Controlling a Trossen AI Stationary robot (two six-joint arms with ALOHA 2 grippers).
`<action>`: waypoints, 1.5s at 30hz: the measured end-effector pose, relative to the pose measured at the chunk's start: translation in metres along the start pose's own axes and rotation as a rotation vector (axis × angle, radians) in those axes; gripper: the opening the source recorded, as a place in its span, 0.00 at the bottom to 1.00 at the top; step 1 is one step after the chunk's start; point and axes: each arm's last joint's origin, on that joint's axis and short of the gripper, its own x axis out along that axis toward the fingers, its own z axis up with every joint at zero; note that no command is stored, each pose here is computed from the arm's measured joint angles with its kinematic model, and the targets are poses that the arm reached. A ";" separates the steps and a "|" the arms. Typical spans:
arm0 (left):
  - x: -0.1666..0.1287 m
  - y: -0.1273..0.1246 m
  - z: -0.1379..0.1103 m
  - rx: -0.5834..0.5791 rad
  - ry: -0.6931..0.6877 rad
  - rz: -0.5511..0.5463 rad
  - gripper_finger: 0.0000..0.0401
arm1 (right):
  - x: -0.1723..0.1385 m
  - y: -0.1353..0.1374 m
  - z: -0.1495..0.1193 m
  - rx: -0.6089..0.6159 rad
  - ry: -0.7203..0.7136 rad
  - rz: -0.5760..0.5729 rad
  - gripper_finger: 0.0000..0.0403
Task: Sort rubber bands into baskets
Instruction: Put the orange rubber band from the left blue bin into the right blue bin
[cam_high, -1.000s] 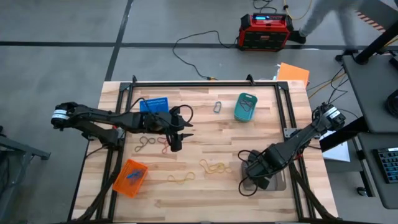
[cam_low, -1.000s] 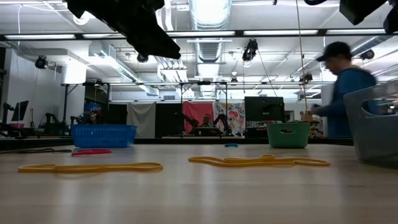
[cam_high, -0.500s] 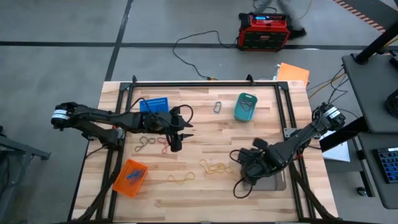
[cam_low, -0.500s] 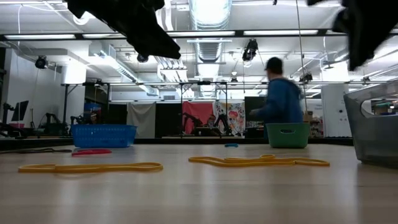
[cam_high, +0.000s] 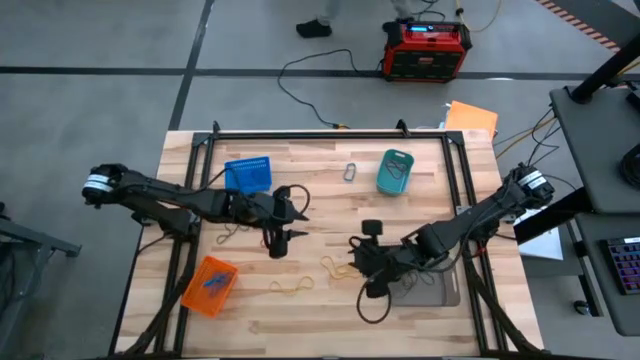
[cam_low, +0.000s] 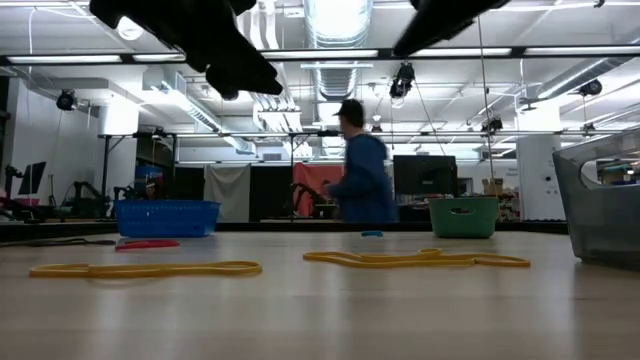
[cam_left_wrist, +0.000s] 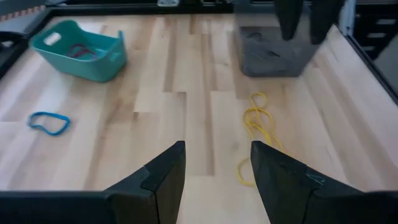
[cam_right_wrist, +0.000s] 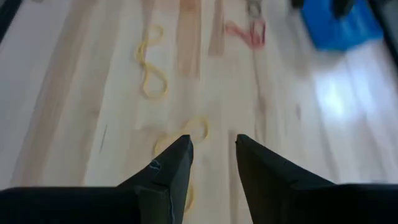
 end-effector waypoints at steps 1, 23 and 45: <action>0.000 -0.002 -0.003 0.003 0.001 -0.008 0.42 | 0.003 -0.001 0.000 -0.022 -0.023 -0.002 0.31; 0.007 -0.015 -0.042 0.011 -0.077 -0.060 0.42 | -0.009 -0.030 -0.012 -0.029 -0.247 -0.041 0.40; 0.007 -0.014 -0.041 0.020 -0.088 -0.030 0.42 | -0.033 -0.058 -0.031 0.005 -0.375 -0.099 0.45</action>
